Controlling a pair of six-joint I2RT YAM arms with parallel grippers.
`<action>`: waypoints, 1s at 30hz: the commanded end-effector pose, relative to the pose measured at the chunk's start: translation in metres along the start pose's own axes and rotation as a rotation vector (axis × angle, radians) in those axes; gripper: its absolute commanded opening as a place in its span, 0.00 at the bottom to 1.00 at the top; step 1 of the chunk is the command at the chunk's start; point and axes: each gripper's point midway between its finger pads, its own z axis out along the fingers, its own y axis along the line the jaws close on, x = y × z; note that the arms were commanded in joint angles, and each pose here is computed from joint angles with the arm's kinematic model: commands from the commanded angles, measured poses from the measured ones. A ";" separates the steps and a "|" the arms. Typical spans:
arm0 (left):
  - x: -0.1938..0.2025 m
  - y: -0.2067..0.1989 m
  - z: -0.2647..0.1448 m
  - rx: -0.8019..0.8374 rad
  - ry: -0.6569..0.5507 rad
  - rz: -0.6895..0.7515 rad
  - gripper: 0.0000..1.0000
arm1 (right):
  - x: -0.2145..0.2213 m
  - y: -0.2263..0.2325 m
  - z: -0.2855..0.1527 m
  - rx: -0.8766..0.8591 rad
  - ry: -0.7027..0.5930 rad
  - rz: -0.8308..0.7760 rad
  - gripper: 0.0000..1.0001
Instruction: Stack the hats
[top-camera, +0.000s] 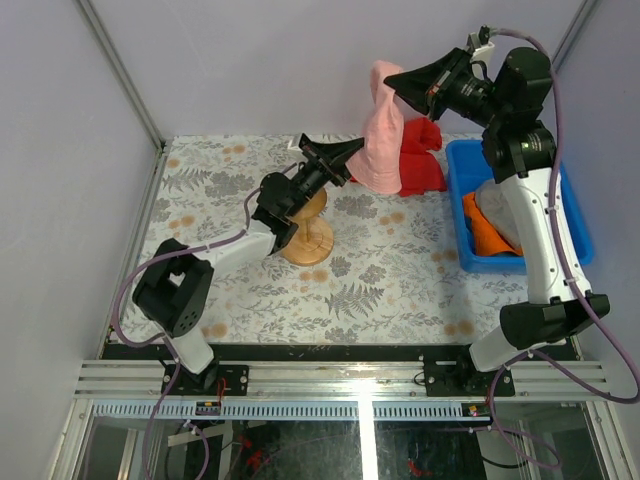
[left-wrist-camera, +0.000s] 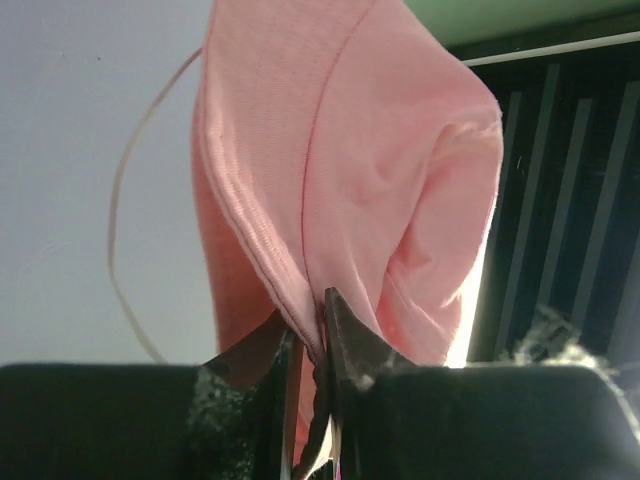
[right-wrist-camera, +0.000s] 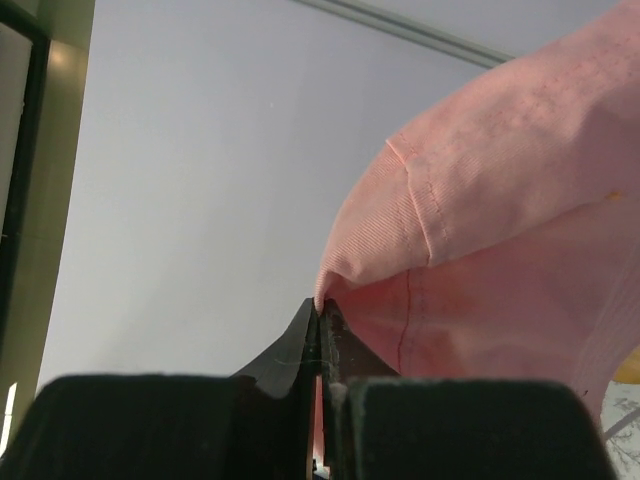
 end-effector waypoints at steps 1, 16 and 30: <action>0.002 -0.035 -0.014 0.099 0.035 -0.086 0.03 | 0.010 0.020 0.003 -0.047 0.019 -0.067 0.00; -0.049 -0.082 -0.070 0.096 -0.063 0.129 0.00 | 0.042 -0.079 0.033 0.294 0.124 -0.146 0.00; -0.036 -0.059 -0.075 0.007 -0.065 0.170 0.00 | 0.060 -0.112 0.020 0.444 0.181 -0.204 0.00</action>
